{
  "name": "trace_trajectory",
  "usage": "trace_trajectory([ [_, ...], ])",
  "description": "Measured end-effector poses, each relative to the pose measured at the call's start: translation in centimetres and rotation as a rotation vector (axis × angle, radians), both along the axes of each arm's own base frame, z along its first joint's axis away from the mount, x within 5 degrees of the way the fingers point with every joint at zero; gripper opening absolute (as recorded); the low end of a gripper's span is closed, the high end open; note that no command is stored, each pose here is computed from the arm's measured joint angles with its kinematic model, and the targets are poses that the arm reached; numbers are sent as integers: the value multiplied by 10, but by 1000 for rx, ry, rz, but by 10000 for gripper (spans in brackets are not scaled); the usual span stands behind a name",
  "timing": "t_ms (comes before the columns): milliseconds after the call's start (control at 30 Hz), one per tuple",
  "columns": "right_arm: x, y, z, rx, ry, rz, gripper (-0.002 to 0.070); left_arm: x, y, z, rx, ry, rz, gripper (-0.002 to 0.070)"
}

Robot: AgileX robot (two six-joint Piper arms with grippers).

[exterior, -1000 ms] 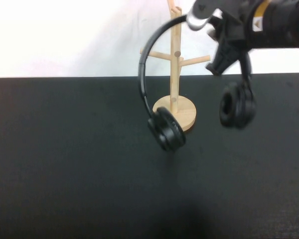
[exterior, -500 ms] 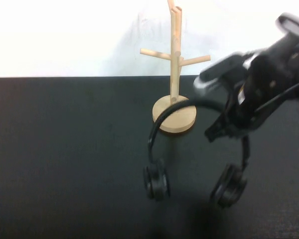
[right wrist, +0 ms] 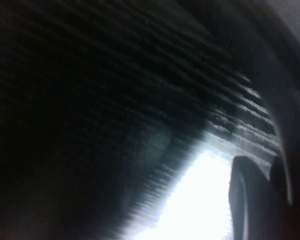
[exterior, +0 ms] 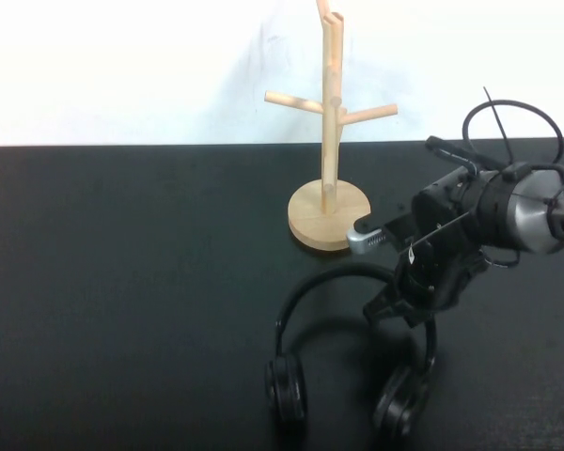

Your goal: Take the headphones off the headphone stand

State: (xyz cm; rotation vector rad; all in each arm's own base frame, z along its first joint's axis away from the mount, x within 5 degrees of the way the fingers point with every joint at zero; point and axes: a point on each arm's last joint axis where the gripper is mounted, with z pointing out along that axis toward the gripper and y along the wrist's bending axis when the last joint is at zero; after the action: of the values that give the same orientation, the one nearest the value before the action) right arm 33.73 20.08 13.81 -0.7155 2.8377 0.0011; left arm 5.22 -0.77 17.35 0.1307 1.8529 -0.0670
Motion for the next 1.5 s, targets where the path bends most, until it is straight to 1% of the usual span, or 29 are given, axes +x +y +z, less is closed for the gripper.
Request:
trace_trajectory([
  [100,1,1,-1,9,-12,0,46,0,0,0,0,0,0,-3],
  [167,2,2,0,17,-26,0,63,0,0,0,0,0,0,-3],
  [233,4,2,0,25,-48,2,101,0,0,0,0,0,0,-3],
  [400,8,2,1,25,-89,-33,260,0,0,0,0,0,0,-3],
  [467,8,1,3,26,-92,-57,307,0,0,0,0,0,0,-3],
  [533,6,-1,11,21,-92,-70,330,0,0,0,0,0,0,-3],
  [600,1,-2,28,22,-104,-72,338,0,0,0,0,0,0,-3],
  [667,-6,-2,51,32,-126,-67,310,0,0,0,0,0,0,-3],
  [767,-24,-3,94,57,-174,-53,197,0,0,0,0,0,0,-3],
  [833,-40,-9,125,77,-203,-51,92,0,0,0,0,0,0,-3],
  [900,-56,-19,153,88,-222,-62,39,0,0,0,0,0,0,-3],
  [933,-64,-26,166,91,-229,-68,22,0,0,0,0,0,0,-3],
  [1033,-91,-45,199,100,-245,-88,1,0,0,0,0,0,0,-3],
  [1233,-145,-85,252,148,-310,-120,-6,0,0,0,0,0,0,-3],
  [1367,-169,-102,272,197,-371,-126,-6,0,0,0,0,0,0,-3],
  [1500,-184,-113,283,224,-421,-122,-6,0,0,0,0,0,0,-3],
])
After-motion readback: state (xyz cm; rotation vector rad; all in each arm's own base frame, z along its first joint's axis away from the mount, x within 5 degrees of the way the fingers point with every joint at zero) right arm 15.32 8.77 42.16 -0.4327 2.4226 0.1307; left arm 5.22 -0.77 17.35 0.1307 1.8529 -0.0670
